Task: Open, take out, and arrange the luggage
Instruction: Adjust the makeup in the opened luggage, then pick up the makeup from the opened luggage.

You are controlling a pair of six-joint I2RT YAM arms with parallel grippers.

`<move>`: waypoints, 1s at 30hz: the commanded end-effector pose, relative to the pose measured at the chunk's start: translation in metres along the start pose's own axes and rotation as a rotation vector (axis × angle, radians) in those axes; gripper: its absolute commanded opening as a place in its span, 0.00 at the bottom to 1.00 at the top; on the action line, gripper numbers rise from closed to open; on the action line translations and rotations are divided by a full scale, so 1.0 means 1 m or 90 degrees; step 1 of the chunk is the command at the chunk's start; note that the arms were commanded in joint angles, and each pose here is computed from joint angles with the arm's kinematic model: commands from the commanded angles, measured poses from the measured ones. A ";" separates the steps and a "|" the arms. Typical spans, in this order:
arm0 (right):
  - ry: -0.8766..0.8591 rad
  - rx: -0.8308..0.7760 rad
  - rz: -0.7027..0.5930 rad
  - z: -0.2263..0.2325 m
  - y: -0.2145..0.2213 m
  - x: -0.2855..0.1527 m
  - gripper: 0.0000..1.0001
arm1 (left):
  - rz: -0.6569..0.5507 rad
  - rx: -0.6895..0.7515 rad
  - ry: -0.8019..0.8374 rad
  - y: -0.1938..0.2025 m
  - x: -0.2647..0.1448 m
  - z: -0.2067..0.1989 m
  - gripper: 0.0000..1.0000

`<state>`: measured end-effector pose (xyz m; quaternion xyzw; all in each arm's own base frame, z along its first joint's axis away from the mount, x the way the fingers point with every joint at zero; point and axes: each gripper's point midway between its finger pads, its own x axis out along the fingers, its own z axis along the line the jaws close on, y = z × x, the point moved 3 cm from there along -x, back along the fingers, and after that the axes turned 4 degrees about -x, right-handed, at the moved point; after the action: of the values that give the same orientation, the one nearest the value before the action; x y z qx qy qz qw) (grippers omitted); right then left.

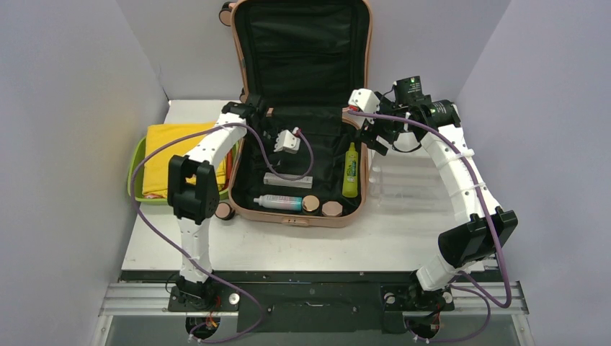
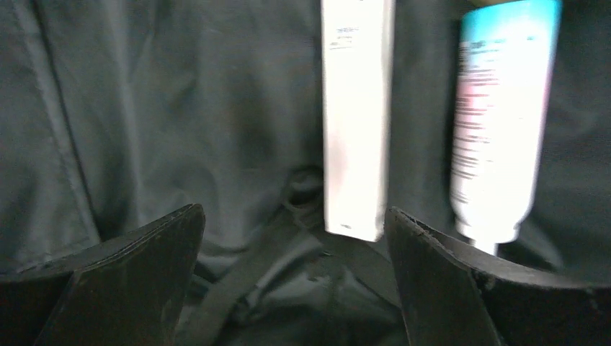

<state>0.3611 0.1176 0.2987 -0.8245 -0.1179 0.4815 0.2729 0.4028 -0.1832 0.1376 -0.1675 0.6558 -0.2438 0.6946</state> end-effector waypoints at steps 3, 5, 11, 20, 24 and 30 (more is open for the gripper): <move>0.039 -0.001 -0.018 -0.010 -0.008 -0.010 0.76 | -0.031 0.064 0.051 -0.002 0.032 0.025 0.93; 0.041 -0.001 -0.012 -0.010 -0.006 -0.011 0.76 | -0.025 0.062 0.070 -0.001 0.044 0.024 0.92; 0.054 -0.007 0.004 -0.011 0.001 -0.016 0.76 | -0.020 0.050 0.115 -0.008 0.057 0.013 0.90; 0.065 0.002 0.017 -0.013 0.010 -0.021 0.76 | -0.042 -0.007 0.098 -0.023 0.039 0.022 0.85; 0.065 0.002 0.019 -0.013 0.012 -0.020 0.76 | -0.034 -0.005 0.134 -0.024 0.034 0.009 0.82; 0.066 0.003 0.016 -0.014 0.011 -0.021 0.76 | 0.012 -0.023 0.210 -0.014 0.052 -0.022 0.75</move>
<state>0.3638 0.0997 0.2928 -0.8316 -0.0873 0.4768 0.2712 0.4089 -0.2211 0.1133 -0.1454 0.7243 -0.2616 0.6211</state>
